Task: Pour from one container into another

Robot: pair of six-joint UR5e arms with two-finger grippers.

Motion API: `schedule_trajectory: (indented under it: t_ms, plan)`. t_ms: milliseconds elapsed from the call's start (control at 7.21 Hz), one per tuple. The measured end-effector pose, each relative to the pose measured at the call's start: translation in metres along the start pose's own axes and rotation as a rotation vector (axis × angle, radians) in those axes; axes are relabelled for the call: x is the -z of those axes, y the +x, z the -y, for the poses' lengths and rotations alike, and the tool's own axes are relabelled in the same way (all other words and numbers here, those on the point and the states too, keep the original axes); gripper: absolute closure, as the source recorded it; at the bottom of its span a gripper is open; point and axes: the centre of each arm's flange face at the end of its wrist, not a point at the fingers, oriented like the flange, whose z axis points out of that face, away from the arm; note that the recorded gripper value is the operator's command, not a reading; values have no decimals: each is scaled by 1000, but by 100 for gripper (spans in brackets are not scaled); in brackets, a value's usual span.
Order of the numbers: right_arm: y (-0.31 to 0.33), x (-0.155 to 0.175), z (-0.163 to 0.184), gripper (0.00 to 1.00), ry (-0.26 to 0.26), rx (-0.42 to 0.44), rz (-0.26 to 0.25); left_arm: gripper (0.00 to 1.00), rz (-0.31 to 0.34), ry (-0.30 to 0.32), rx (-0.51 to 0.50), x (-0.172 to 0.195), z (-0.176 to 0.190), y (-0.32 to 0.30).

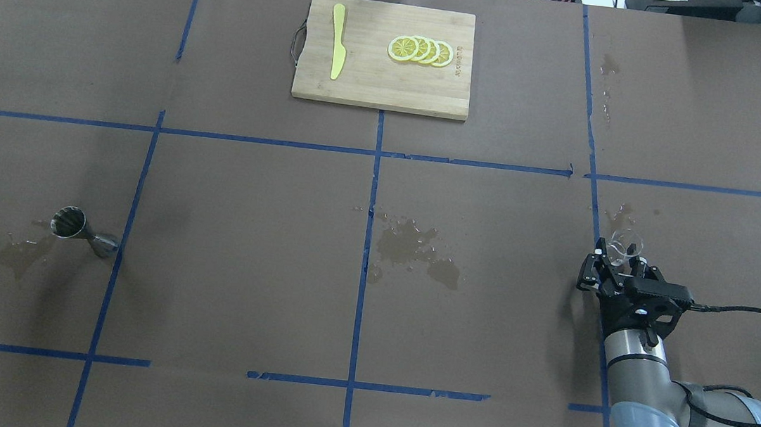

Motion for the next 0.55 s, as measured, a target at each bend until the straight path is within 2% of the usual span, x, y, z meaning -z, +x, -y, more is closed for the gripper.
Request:
schedule_trajectory:
  t_ms: [277,555]
  plan:
    - [3,-1,-6,66,-1,3,-3,0,0,0,0,0,0,0]
    - [4,-1,-8,60,-1,2,-3,0,0,0,-1,0,0,0]
